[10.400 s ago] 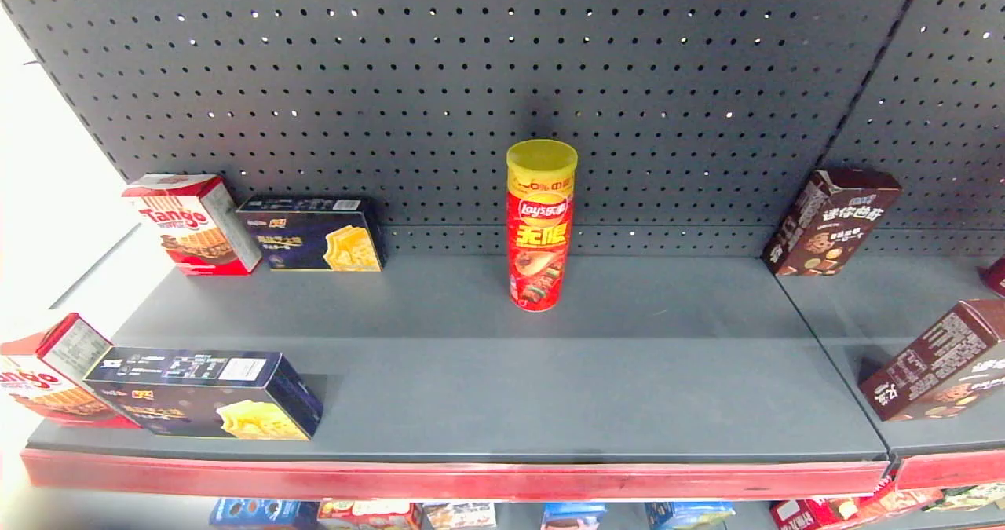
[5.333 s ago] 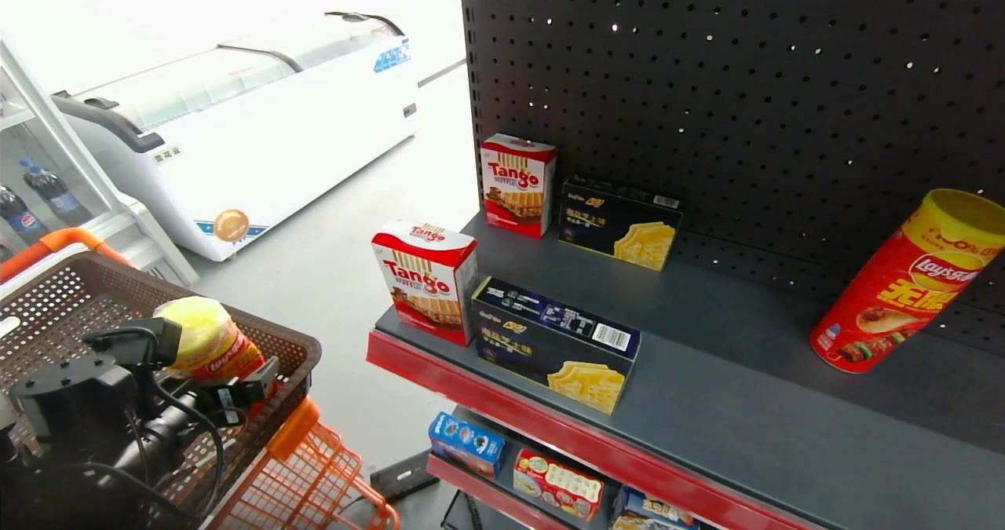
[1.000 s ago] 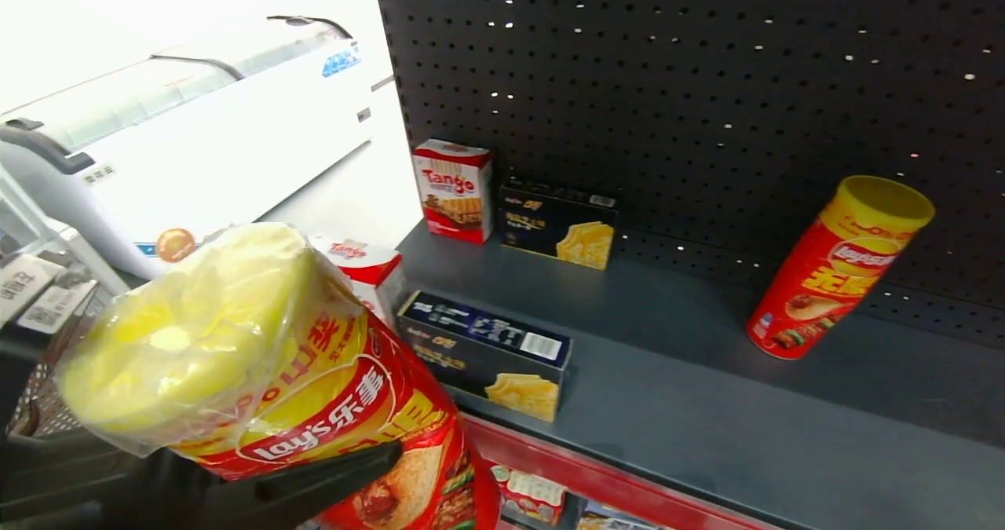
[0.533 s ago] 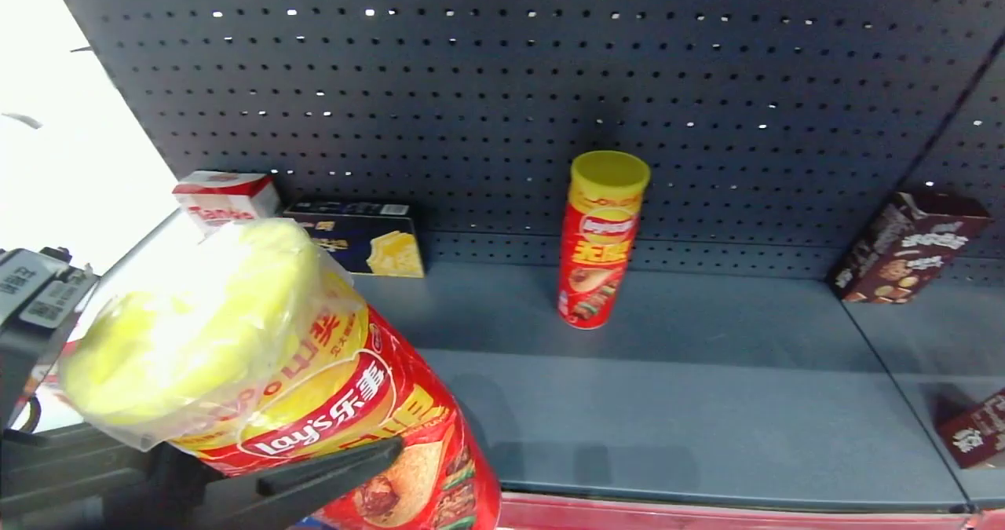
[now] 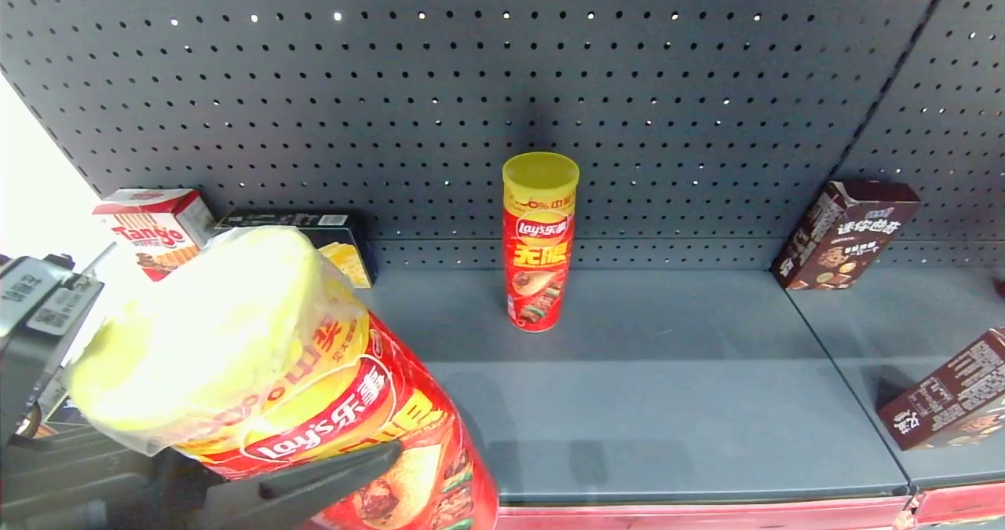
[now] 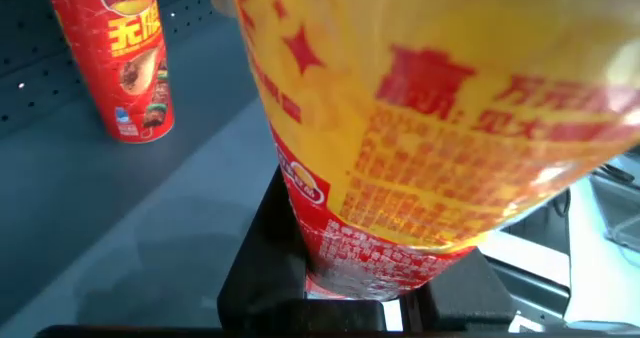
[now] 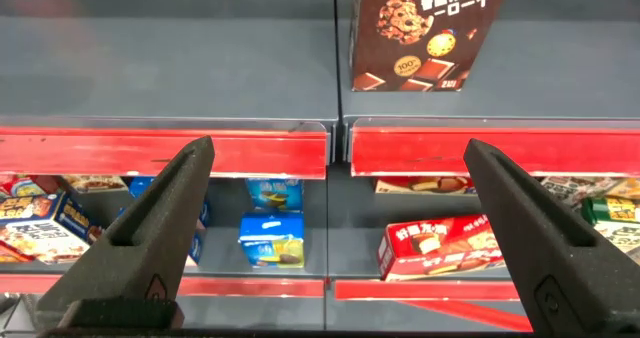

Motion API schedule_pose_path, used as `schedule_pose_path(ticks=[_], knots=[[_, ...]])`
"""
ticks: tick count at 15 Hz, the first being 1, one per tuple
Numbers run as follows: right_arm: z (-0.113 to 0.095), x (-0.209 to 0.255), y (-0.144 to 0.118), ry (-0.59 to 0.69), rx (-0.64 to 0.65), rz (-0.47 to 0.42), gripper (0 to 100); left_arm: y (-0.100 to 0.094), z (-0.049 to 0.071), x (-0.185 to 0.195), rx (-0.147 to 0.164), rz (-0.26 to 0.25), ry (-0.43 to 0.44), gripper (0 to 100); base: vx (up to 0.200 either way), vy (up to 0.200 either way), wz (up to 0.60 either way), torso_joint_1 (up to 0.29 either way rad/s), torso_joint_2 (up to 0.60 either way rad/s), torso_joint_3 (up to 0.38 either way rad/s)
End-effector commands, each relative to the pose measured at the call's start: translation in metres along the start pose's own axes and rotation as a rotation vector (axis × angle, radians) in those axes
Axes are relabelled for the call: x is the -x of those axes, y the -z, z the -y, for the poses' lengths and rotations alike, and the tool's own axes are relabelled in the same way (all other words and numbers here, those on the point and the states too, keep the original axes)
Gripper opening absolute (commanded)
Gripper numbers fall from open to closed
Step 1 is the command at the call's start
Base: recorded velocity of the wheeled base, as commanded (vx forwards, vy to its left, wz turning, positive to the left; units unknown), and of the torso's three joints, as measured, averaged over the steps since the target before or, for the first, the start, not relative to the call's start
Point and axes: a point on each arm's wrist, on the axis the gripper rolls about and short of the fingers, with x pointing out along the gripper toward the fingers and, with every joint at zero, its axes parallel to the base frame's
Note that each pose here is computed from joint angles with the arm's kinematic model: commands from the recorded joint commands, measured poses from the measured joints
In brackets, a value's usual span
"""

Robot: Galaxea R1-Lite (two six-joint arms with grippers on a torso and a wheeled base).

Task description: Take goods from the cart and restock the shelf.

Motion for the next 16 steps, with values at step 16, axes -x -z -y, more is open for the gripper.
schedule_pose_path(ticks=[16], knots=[[0.0, 0.0, -0.027, -0.08, -0.007, 0.007, 100, 0.003, -0.015, 0.014, 0.009, 0.009, -0.135, 0, 0.0, 0.0, 0.0, 0.0, 0.0, 0.0]])
